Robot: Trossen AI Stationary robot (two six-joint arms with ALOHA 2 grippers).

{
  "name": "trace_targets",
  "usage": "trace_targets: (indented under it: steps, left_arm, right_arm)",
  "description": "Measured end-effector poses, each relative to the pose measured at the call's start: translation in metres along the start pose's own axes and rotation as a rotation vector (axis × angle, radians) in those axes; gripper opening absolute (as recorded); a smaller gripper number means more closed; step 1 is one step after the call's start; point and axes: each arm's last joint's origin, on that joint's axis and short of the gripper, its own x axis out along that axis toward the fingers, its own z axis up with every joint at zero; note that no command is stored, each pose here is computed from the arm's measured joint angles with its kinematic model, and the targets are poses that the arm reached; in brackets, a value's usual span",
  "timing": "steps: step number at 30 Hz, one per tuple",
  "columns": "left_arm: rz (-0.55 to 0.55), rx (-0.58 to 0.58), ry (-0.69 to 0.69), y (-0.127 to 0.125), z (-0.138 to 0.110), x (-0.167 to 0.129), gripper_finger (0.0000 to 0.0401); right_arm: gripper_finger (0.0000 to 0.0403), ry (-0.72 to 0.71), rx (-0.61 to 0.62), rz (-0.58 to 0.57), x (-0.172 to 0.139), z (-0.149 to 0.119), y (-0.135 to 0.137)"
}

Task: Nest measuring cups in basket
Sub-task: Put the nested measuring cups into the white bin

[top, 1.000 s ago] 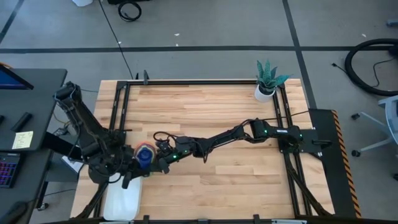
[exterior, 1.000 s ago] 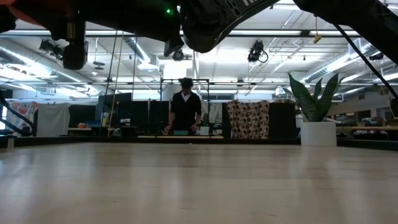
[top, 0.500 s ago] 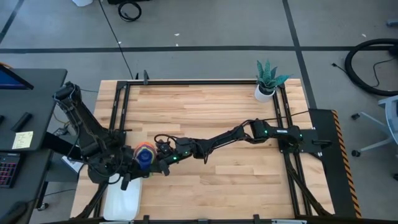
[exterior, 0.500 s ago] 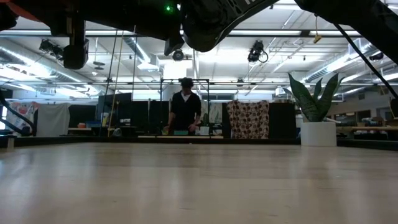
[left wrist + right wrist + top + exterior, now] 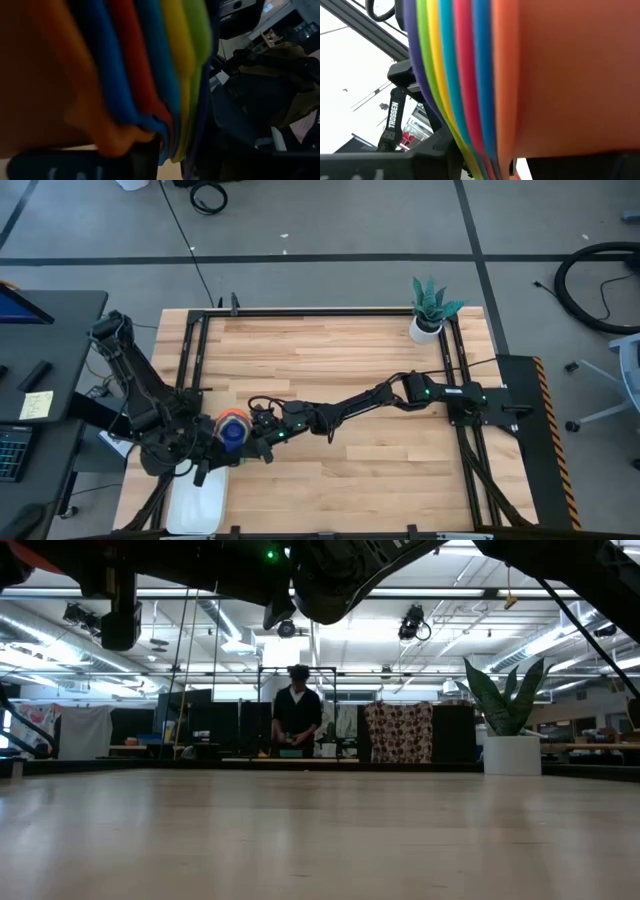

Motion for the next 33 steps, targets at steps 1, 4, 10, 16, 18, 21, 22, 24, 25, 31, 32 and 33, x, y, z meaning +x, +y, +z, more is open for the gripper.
trace_targets:
  steps: [1, 4, 10, 16, 18, 21, 22, 24, 25, 31, 32, 33]
  left_arm:
    - [-0.004, -0.008, 0.001, -0.001, 0.0, -0.001, 0.0103]
    - [-0.017, -0.038, 0.01, -0.002, -0.002, -0.002, 0.0126]
    - [-0.042, -0.145, 0.037, -0.004, -0.007, -0.008, 0.0132]
    - [-0.062, -0.161, 0.051, -0.006, -0.012, -0.014, 0.0132]
    - [-0.069, -0.163, 0.057, -0.007, -0.012, -0.015, 0.0132]
    - [-0.09, -0.185, 0.08, -0.008, -0.012, -0.02, 0.0132]
    - [-0.103, -0.187, 0.1, -0.008, -0.013, -0.022, 0.0132]
    - [-0.134, -0.19, 0.146, -0.01, -0.014, -0.026, 0.0132]
    - [-0.143, -0.192, 0.15, -0.01, -0.014, -0.028, 0.0132]
    - [-0.23, -0.22, 0.277, -0.015, -0.017, -0.043, 0.0132]
    - [-0.24, -0.231, 0.285, -0.016, -0.018, -0.044, 0.0132]
    - [-0.236, -0.239, 0.294, -0.016, -0.019, -0.045, 0.0132]
  right_arm:
    - [0.017, 0.0, -0.004, 0.001, 0.0, 0.0, 0.0]
    - [0.016, 0.01, -0.016, 0.006, 0.0, 0.001, -0.001]
    - [0.0142, 0.023, -0.021, -0.004, -0.001, 0.002, -0.003]
    - [0.0138, 0.03, -0.024, -0.008, -0.001, 0.002, -0.004]
    - [0.0132, 0.032, -0.025, -0.007, -0.001, 0.002, -0.004]
    - [0.0117, 0.045, -0.025, 0.005, -0.001, 0.001, -0.003]
    - [0.0102, 0.052, -0.03, 0.019, -0.001, 0.001, -0.002]
    - [0.0077, 0.043, -0.046, 0.049, 0.0, 0.004, 0.002]
    - [0.0077, 0.032, -0.054, 0.062, 0.0, 0.007, 0.003]
    - [0.0077, -0.062, -0.078, 0.037, -0.005, 0.023, -0.005]
    - [0.0077, -0.077, -0.077, 0.036, -0.006, 0.027, -0.007]
    - [0.0077, -0.078, -0.079, 0.041, -0.007, 0.029, -0.008]
